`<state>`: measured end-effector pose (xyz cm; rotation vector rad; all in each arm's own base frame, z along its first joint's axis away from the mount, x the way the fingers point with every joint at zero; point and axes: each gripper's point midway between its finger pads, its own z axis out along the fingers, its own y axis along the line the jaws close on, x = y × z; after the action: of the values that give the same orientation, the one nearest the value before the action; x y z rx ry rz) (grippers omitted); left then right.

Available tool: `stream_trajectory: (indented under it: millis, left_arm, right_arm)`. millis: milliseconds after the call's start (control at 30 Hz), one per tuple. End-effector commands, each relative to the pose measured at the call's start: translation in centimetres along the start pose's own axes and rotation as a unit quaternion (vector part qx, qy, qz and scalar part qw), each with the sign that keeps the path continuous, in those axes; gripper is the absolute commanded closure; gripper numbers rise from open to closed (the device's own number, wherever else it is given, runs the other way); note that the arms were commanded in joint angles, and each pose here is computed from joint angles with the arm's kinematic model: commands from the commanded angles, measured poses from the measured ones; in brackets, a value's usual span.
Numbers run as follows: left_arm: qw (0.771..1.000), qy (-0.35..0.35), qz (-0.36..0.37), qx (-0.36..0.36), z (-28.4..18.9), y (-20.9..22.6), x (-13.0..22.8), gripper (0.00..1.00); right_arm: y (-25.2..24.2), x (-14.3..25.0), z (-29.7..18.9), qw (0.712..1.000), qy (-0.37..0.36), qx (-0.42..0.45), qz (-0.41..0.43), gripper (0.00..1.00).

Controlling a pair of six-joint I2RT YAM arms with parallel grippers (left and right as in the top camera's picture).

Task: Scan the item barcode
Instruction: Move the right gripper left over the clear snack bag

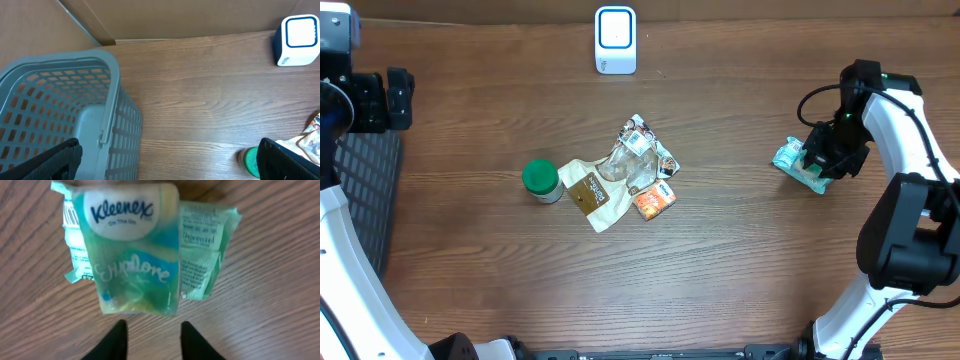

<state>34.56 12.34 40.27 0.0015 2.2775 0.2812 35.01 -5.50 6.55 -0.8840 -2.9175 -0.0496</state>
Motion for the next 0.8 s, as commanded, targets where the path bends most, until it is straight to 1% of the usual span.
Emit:
stream_trajectory:
  millis: [0, 100, 233, 333, 400, 467, 500, 600, 633, 767]
  left_arm:
    - [1.000, -0.003, 0.006, -0.002, -0.1, 0.2, -0.1, 0.00]
    - [1.000, -0.003, 0.006, -0.002, -0.1, 0.2, -0.1, 0.00]
    - [1.000, -0.003, 0.006, -0.002, -0.1, 0.2, -0.1, 0.01]
    - [1.000, -0.003, 0.006, -0.002, -0.1, 0.2, -0.1, 0.00]
    - [1.000, -0.003, 0.006, -0.002, -0.1, 0.2, -0.1, 0.01]
    - [1.000, -0.003, 0.006, -0.002, -0.1, 0.2, -0.1, 0.00]
    - [1.000, -0.003, 0.006, -0.002, -0.1, 0.2, -0.1, 0.01]
    - [1.000, -0.003, 0.006, -0.002, -0.1, 0.2, -0.1, 0.00]
    - [1.000, -0.003, 0.006, -0.002, -0.1, 0.2, -0.1, 0.00]
    - [1.000, -0.003, 0.006, -0.002, -0.1, 0.2, -0.1, 0.00]
  right_arm:
    - [0.1, 0.9, 0.1, 1.000, 0.021, -0.008, 0.005, 0.67]
    - [0.9, 2.0, -0.4, 0.998, 0.047, -0.032, -0.006, 0.67]
    - [3.7, 3.2, -1.3, 0.991, 0.069, -0.102, -0.057, 0.66]
    - [6.5, 4.5, -2.0, 0.979, 0.084, -0.158, -0.103, 0.64]
    - [8.0, 5.3, -2.2, 0.971, 0.089, -0.180, -0.128, 0.63]
    - [9.9, 6.6, -2.5, 0.961, 0.097, -0.203, -0.161, 0.63]
    - [11.4, 7.6, -2.5, 0.953, 0.100, -0.213, -0.190, 0.63]
    - [13.7, 9.2, -2.3, 0.945, 0.095, -0.211, -0.230, 0.63]
    - [15.3, 10.3, -2.1, 0.939, 0.090, -0.212, -0.256, 0.63]
    - [18.1, 12.8, -1.7, 0.930, 0.090, -0.209, -0.287, 0.62]
